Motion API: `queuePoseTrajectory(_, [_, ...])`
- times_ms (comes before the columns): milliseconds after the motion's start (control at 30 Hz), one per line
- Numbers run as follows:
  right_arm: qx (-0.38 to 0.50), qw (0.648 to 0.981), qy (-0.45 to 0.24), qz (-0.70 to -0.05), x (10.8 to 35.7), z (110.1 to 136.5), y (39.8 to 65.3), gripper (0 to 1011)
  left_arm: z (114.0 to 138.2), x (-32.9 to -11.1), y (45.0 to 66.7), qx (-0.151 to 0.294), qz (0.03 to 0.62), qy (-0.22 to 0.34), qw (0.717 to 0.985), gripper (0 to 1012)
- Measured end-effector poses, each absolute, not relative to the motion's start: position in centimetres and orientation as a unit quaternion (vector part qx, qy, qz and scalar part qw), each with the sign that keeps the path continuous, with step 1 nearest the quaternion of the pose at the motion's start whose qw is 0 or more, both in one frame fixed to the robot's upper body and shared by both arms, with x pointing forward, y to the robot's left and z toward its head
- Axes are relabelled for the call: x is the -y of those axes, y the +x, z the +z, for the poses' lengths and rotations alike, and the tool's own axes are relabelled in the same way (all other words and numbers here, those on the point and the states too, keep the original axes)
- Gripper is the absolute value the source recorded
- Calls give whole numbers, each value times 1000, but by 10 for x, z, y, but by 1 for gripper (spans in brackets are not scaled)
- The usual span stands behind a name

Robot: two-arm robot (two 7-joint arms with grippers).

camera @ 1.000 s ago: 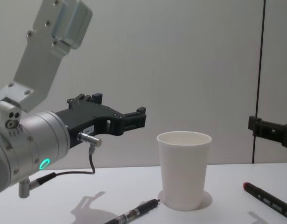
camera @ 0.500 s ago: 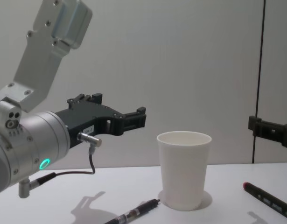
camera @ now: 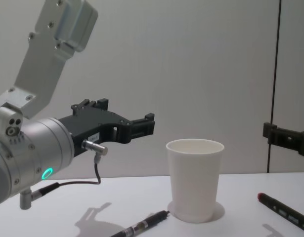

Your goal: Place the pen into the pen holder.

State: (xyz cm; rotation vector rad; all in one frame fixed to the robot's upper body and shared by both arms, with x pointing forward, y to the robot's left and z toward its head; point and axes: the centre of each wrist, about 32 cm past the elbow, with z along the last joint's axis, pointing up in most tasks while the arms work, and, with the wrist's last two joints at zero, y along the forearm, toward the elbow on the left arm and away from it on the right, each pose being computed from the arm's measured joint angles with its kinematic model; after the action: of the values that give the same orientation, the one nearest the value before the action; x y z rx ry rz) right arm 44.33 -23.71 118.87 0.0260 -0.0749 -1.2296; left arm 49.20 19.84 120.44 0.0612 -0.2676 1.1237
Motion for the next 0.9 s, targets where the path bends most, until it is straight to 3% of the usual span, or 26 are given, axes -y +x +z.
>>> queuePoseTrajectory(567, [34, 818, 6, -573, 238, 1191, 447, 1001, 1204, -198, 492, 126, 531, 29, 837, 1001])
queuePoseTrajectory(900, [24, 825, -42, -563, 248, 1201, 464, 1001, 1204, -198, 492, 127, 531, 29, 837, 1001])
